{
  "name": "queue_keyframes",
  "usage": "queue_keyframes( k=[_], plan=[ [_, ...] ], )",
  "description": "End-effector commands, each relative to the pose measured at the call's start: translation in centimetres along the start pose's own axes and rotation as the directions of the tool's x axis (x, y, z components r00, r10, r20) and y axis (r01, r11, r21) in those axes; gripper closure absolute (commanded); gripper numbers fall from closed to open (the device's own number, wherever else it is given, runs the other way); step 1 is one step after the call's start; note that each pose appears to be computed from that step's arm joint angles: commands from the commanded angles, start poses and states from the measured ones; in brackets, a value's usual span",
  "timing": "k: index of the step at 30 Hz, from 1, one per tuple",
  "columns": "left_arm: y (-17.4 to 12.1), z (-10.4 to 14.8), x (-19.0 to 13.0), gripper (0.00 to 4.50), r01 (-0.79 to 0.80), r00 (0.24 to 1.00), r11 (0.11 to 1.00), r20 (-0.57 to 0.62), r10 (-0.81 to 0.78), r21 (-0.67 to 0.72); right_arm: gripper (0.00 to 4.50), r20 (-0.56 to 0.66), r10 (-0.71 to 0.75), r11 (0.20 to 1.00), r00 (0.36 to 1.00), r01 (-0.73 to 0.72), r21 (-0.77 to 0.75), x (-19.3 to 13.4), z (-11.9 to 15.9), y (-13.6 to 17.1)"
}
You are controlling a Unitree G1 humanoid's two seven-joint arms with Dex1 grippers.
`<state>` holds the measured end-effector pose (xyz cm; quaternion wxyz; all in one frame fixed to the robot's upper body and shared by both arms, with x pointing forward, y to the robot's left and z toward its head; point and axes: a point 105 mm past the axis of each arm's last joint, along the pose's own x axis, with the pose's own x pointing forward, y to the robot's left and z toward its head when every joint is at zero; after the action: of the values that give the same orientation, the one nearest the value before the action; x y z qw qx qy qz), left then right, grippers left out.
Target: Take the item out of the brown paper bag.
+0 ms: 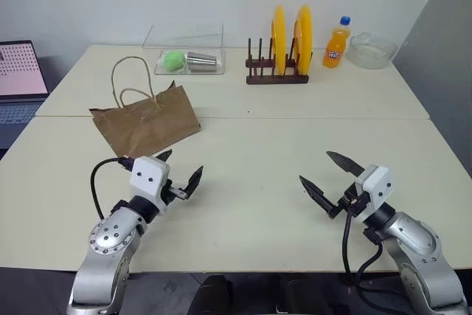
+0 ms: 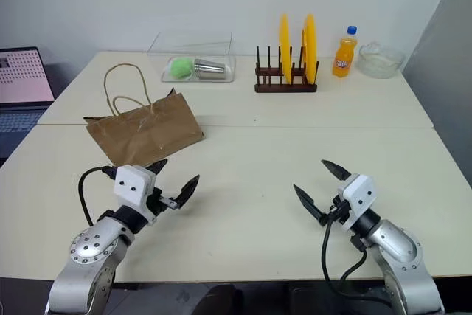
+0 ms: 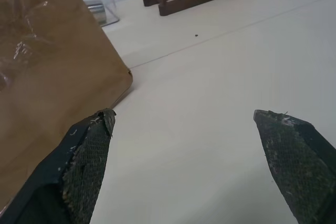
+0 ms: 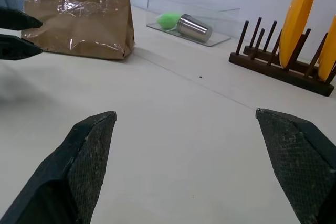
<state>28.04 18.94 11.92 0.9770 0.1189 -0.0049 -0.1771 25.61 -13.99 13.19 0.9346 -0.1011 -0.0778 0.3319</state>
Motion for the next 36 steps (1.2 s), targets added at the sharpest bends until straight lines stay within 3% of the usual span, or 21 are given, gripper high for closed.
queue_keyframes(
  k=[1, 18, 25, 29, 36],
  plan=[
    [0.2, 1.3, -0.2, 0.02, -0.013, 0.998, 1.000, 0.062, 0.012, 0.015, 0.00, 0.042, 0.005, 1.000, 0.999, -0.004, -0.028, 0.0, 1.1, -0.4],
    [1.4, 0.3, -1.0, 0.02, -0.069, 0.995, 0.997, 0.067, 0.067, 0.030, 0.00, 0.043, 0.003, 1.000, 0.999, -0.003, -0.006, 0.1, 1.0, -0.2],
    [2.6, 1.0, -1.8, 0.02, -0.081, 0.991, 0.996, 0.111, 0.078, 0.029, 0.00, 0.048, 0.020, 1.000, 0.999, -0.019, -0.005, 0.4, 1.4, -0.1],
    [4.4, 1.0, -2.2, 0.02, -0.114, 0.986, 0.993, 0.126, 0.107, 0.045, 0.00, 0.075, 0.063, 0.998, 0.995, -0.064, 0.005, 1.2, 2.3, 0.3],
    [10.6, 2.7, -2.9, 0.02, -0.124, 0.987, 0.987, 0.118, 0.113, 0.098, 0.00, 0.134, 0.238, 0.970, 0.962, -0.242, 0.012, 3.2, 5.3, 1.0]
  ],
)
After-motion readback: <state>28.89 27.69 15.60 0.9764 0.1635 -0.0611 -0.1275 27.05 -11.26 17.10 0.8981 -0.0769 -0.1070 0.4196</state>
